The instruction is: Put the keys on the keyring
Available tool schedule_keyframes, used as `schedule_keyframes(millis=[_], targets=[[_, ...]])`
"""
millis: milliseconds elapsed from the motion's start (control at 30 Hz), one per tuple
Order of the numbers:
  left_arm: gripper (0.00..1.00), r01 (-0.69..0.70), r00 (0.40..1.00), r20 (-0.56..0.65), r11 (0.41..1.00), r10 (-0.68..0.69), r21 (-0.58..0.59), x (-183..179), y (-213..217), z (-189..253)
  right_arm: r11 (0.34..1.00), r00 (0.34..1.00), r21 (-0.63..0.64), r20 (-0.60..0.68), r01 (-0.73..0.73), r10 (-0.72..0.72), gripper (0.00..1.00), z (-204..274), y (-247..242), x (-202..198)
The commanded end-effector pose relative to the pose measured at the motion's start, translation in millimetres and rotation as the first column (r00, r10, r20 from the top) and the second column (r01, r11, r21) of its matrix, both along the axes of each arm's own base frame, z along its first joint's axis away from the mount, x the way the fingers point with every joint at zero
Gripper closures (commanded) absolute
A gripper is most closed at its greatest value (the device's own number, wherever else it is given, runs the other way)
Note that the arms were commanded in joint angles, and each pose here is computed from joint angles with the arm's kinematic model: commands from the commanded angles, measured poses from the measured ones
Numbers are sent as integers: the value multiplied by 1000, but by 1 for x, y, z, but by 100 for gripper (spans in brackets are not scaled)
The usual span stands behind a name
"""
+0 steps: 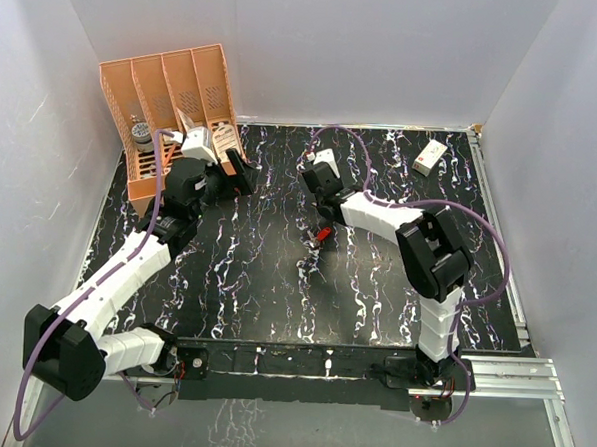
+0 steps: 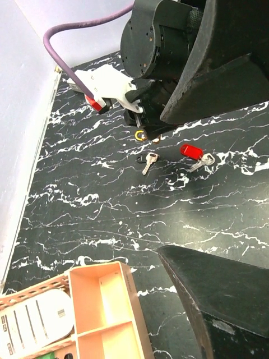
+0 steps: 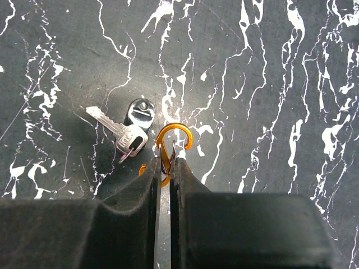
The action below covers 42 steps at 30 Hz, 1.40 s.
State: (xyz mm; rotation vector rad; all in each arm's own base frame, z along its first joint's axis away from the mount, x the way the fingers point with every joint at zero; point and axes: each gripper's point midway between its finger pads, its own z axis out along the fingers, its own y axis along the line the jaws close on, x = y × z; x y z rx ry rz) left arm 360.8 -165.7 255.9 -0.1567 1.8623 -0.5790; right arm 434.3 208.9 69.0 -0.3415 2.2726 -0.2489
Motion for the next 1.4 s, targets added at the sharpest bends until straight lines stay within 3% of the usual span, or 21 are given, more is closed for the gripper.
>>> schedule_keyframes(millis=[0,1367], targets=[[12,-41,998,51,999,41,8,-2,11,26,999,997,-36,71,40,-37,100,22,-1,15],[10,-71,997,42,997,70,24,1,18,21,997,999,-71,35,4,-2,100,-5,15,20]])
